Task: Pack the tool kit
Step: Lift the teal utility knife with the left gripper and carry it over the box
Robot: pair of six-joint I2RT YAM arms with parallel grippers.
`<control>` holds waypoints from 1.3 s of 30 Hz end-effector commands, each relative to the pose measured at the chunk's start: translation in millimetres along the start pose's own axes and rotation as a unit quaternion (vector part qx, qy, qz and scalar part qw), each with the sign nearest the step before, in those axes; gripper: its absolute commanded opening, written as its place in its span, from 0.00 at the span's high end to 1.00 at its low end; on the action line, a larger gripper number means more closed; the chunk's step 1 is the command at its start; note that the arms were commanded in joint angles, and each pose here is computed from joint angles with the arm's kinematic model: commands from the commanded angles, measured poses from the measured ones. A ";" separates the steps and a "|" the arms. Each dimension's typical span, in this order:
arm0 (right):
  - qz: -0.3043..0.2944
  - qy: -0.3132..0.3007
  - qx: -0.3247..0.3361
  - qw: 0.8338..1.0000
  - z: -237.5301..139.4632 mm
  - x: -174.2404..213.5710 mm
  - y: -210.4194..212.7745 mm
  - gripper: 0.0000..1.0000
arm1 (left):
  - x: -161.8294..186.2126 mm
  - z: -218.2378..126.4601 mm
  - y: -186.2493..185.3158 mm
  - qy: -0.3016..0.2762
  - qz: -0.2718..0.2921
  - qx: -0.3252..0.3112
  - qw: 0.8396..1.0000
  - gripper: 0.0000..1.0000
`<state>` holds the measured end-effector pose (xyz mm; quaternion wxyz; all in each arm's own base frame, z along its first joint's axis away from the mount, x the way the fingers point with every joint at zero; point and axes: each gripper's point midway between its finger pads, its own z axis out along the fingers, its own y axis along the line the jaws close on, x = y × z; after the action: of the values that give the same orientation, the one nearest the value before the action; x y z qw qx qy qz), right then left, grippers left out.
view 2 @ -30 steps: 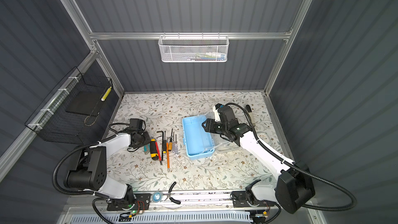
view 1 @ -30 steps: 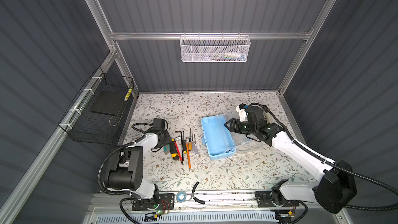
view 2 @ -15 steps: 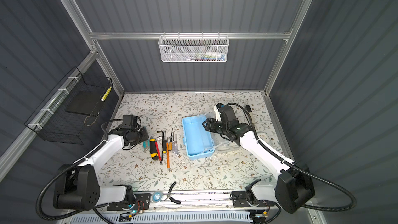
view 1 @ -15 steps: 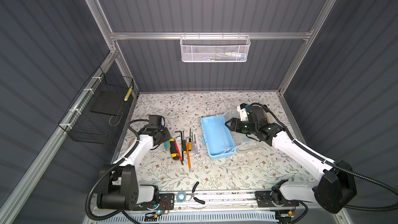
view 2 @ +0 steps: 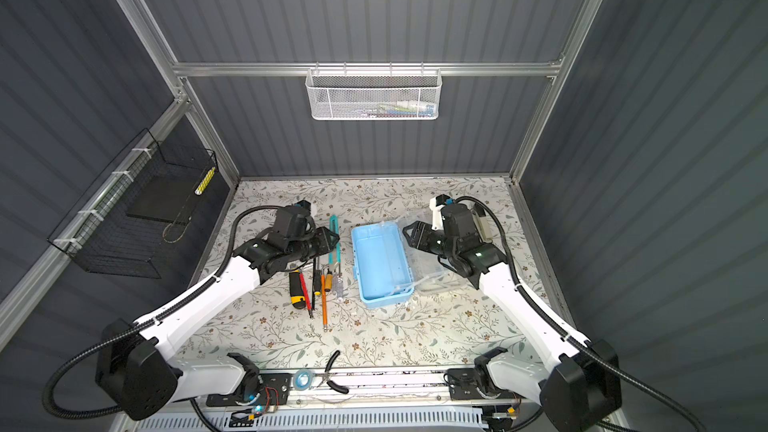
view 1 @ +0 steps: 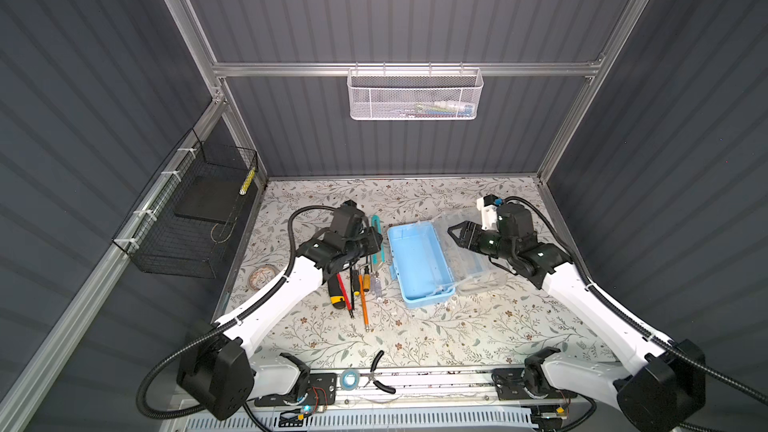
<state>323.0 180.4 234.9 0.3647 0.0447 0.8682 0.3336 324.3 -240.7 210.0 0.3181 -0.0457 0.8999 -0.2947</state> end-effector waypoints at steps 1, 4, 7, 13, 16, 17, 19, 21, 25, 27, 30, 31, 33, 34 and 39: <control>0.011 -0.001 0.008 1.000 -4.9 0.3 -9.5 0.41 | -16.0 11.2 -46.4 -0.033 -0.023 0.054 0.998 0.90; 0.008 -0.019 0.001 1.000 -18.2 -5.4 -6.5 0.41 | -9.2 28.9 -76.6 -0.029 -0.026 0.084 0.996 0.90; 0.011 -0.021 0.004 1.000 -21.6 -5.3 -10.3 0.40 | 3.0 50.0 -97.8 -0.020 -0.035 0.103 0.994 0.90; 0.014 -0.021 0.004 1.000 -26.5 -1.1 -16.1 0.40 | 28.7 87.1 -127.8 -0.008 -0.042 0.114 0.993 0.90; 0.015 -0.020 0.007 1.000 -28.4 1.0 -19.9 0.40 | 36.5 101.0 -131.3 -0.005 -0.058 0.116 0.992 0.90; 0.016 -0.021 0.007 1.000 -28.9 1.8 -20.9 0.40 | 39.0 105.7 -130.1 -0.001 -0.066 0.112 0.992 0.90; 0.017 -0.021 0.009 1.000 -29.6 3.3 -23.8 0.40 | 44.2 112.6 -125.5 0.004 -0.080 0.104 0.991 0.90; 0.019 -0.022 0.010 1.000 -30.7 4.3 -26.6 0.40 | 49.6 120.0 -118.7 0.005 -0.093 0.096 0.991 0.89; 0.022 -0.022 0.011 0.999 -32.2 6.0 -29.9 0.40 | 58.5 131.2 -109.5 0.015 -0.111 0.082 0.990 0.89; 0.021 -0.024 0.011 0.999 -33.8 6.2 -30.8 0.40 | 60.7 135.8 -109.8 0.019 -0.114 0.082 0.990 0.88; 0.022 -0.026 0.012 0.999 -35.1 6.3 -32.1 0.40 | 66.0 144.1 -110.9 0.031 -0.116 0.082 0.989 0.88; 0.022 -0.026 0.012 0.999 -35.2 6.7 -32.4 0.40 | 68.1 146.8 -110.6 0.034 -0.118 0.082 0.989 0.87; 0.022 -0.026 0.012 0.999 -35.7 6.7 -32.2 0.40 | 72.9 153.3 -110.9 0.045 -0.123 0.082 0.988 0.84; 0.023 -0.025 0.011 0.999 -35.6 7.3 -32.3 0.40 | 74.9 155.7 -110.8 0.049 -0.124 0.081 0.988 0.83; 0.024 -0.027 0.010 0.999 -36.8 7.2 -32.4 0.40 | 78.8 162.6 -114.3 0.060 -0.130 0.088 0.986 0.72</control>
<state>302.8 138.0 230.6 0.3817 0.0824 0.8597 0.3293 343.2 -428.2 119.0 0.2303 -0.1132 0.8825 -0.3941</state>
